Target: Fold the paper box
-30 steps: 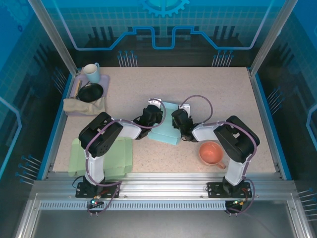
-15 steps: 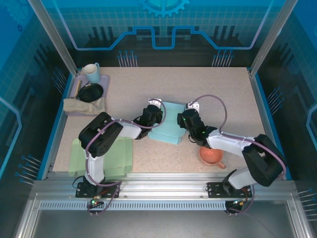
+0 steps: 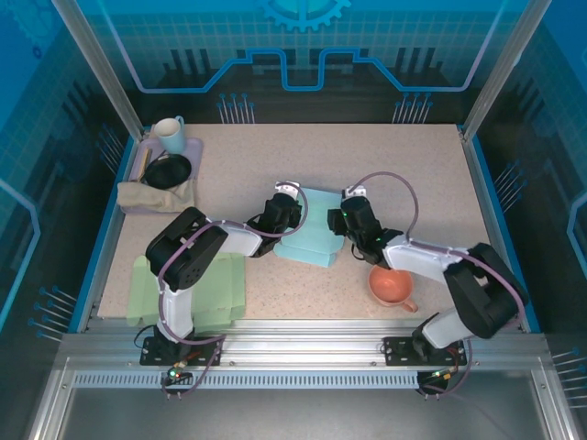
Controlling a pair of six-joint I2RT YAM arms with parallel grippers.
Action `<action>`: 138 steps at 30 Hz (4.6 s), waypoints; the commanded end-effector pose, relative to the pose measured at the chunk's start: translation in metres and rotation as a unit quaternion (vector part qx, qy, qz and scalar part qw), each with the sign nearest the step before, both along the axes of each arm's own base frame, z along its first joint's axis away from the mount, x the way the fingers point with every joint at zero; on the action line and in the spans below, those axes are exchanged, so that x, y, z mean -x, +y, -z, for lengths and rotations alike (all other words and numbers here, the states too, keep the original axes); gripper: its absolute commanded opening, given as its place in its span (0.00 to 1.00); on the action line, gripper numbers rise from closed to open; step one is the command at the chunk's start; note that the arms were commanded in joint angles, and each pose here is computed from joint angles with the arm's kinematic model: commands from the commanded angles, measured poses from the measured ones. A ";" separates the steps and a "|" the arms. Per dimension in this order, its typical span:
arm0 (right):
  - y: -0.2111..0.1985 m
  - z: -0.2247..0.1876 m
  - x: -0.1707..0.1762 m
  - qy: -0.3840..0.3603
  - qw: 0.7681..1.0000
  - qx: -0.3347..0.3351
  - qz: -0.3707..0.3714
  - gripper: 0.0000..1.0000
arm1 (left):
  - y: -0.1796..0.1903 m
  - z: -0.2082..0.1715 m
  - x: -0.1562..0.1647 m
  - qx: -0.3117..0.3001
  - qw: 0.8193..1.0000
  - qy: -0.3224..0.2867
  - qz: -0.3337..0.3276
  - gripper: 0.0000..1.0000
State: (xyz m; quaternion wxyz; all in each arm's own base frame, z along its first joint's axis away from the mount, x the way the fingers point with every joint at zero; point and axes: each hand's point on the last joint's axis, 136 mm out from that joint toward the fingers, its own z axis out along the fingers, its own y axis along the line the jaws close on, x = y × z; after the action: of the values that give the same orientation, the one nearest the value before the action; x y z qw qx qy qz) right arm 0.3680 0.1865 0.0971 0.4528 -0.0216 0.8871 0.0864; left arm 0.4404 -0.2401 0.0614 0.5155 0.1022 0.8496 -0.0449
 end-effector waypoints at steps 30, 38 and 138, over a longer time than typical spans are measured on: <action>-0.054 0.020 -0.032 -0.041 0.969 0.116 0.215 0.32 | 0.008 0.051 0.023 -0.056 0.995 0.083 0.013 0.00; 0.020 0.018 -0.025 0.013 0.999 0.017 0.030 0.47 | 0.008 0.052 0.023 -0.057 0.995 0.084 0.013 0.00; -0.062 0.036 -0.026 0.055 0.986 -0.031 0.153 0.46 | 0.012 -0.012 0.185 0.252 0.954 0.158 -0.046 0.57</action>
State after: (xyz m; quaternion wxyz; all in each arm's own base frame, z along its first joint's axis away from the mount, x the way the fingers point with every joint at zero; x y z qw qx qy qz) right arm 0.4170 0.1511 0.1085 0.4713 0.1283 0.8662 0.1057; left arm 0.2596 -0.2313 0.0944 0.4053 -0.0635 0.8740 -0.2604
